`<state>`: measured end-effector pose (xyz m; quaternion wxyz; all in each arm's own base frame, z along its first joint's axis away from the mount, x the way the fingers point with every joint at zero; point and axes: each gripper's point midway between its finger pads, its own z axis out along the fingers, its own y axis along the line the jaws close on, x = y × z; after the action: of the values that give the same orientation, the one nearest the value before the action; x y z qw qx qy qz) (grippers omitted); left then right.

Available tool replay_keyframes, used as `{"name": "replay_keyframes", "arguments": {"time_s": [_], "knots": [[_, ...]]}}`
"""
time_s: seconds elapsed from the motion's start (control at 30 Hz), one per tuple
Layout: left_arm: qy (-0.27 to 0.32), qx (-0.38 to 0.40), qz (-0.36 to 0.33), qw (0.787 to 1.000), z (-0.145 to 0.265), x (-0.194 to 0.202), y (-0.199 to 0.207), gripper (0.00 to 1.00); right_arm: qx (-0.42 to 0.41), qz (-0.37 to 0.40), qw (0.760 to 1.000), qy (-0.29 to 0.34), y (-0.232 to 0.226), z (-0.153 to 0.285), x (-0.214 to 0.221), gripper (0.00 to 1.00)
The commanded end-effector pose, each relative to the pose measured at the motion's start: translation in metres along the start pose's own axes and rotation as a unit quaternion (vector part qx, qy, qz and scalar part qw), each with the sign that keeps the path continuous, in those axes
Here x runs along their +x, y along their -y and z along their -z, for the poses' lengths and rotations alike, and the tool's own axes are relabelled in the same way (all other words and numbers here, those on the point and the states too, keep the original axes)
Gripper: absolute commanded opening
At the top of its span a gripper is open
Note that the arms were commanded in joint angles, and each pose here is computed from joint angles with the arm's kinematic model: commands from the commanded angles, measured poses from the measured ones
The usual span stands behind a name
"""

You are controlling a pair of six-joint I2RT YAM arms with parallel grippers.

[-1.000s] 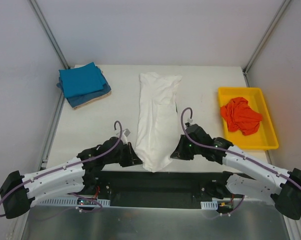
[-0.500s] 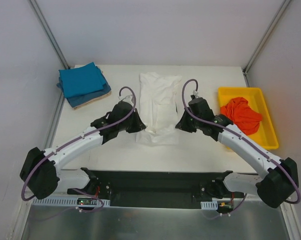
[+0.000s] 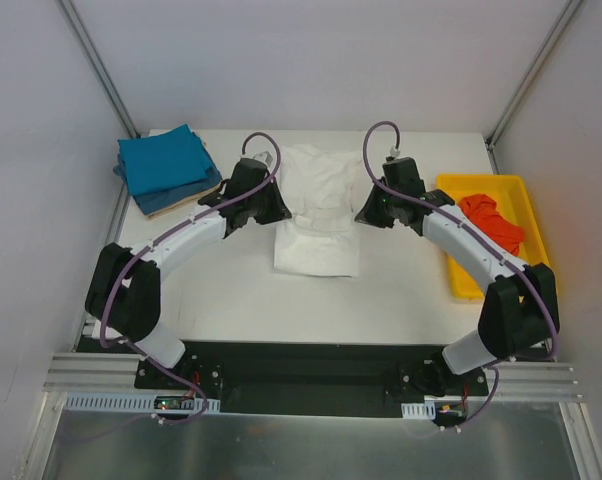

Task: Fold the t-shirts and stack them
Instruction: Fold the folded rectangular tshirt in 1/3 of the way

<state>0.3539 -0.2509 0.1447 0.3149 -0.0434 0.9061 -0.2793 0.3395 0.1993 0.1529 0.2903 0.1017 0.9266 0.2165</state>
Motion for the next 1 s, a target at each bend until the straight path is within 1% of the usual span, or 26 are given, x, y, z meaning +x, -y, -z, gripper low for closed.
{"name": "replay_keyframes", "arguments": {"time_s": [0.0,0.07,0.2,0.23,0.4,0.53,0.63,0.67,0.7,0.73,0.77,0.8,0.83,0.87,0.9,0.93,0.97], "knots": [[0.015,0.033,-0.027,0.999,-0.01,-0.03,0.015,0.0,-0.069,0.011,0.998,0.001,-0.027,-0.014,-0.027,0.01],[0.013,0.027,-0.031,0.999,-0.02,-0.033,0.012,0.0,-0.077,0.017,0.997,0.005,-0.033,-0.016,-0.036,0.01],[0.013,0.017,-0.028,0.999,-0.035,-0.044,0.004,0.0,-0.064,0.015,0.998,0.006,-0.026,-0.03,-0.045,0.01],[0.008,0.012,-0.026,1.0,-0.043,-0.044,-0.002,0.0,-0.059,0.009,0.998,-0.001,-0.022,-0.037,-0.045,0.01],[-0.008,0.028,-0.026,0.999,-0.059,-0.05,-0.001,0.0,-0.063,0.006,0.998,-0.017,-0.02,-0.051,-0.046,0.01],[-0.008,0.005,-0.015,1.0,-0.071,-0.052,-0.019,0.0,-0.07,-0.003,0.997,-0.037,-0.017,-0.066,-0.046,0.01],[-0.014,0.0,-0.004,1.0,-0.076,-0.054,-0.03,0.06,-0.064,-0.01,0.997,-0.046,-0.013,-0.076,-0.046,0.01],[-0.016,0.001,-0.002,1.0,-0.076,-0.055,-0.032,0.07,-0.063,-0.011,0.997,-0.046,-0.011,-0.078,-0.047,0.03],[-0.017,0.003,-0.001,1.0,-0.078,-0.055,-0.033,0.1,-0.058,-0.018,0.997,-0.053,-0.008,-0.083,-0.045,0.06],[-0.02,0.004,-0.002,1.0,-0.081,-0.055,-0.034,0.17,-0.059,-0.021,0.997,-0.051,-0.007,-0.083,-0.048,0.08],[-0.023,0.005,-0.002,1.0,-0.082,-0.055,-0.034,0.2,-0.063,-0.021,0.996,-0.054,-0.008,-0.084,-0.049,0.1],[-0.026,0.008,-0.003,1.0,-0.084,-0.055,-0.034,0.26,-0.063,-0.022,0.996,-0.055,-0.008,-0.085,-0.049,0.2],[-0.026,0.015,-0.01,1.0,-0.082,-0.057,-0.03,0.38,-0.07,-0.02,0.996,-0.053,-0.01,-0.083,-0.053,0.27],[-0.033,0.026,-0.012,0.999,-0.081,-0.055,-0.026,0.45,-0.072,-0.019,0.996,-0.056,-0.012,-0.081,-0.052,0.33],[-0.033,0.034,-0.014,0.999,-0.077,-0.056,-0.022,0.52,-0.075,-0.014,0.996,-0.055,-0.013,-0.078,-0.053,0.47],[-0.032,0.04,-0.018,0.999,-0.073,-0.057,-0.019,0.58,-0.08,-0.011,0.995,-0.052,-0.016,-0.071,-0.055,0.53],[-0.033,0.047,-0.018,0.998,-0.069,-0.057,-0.015,0.69,-0.08,-0.01,0.995,-0.055,-0.016,-0.067,-0.053,0.63]]}}
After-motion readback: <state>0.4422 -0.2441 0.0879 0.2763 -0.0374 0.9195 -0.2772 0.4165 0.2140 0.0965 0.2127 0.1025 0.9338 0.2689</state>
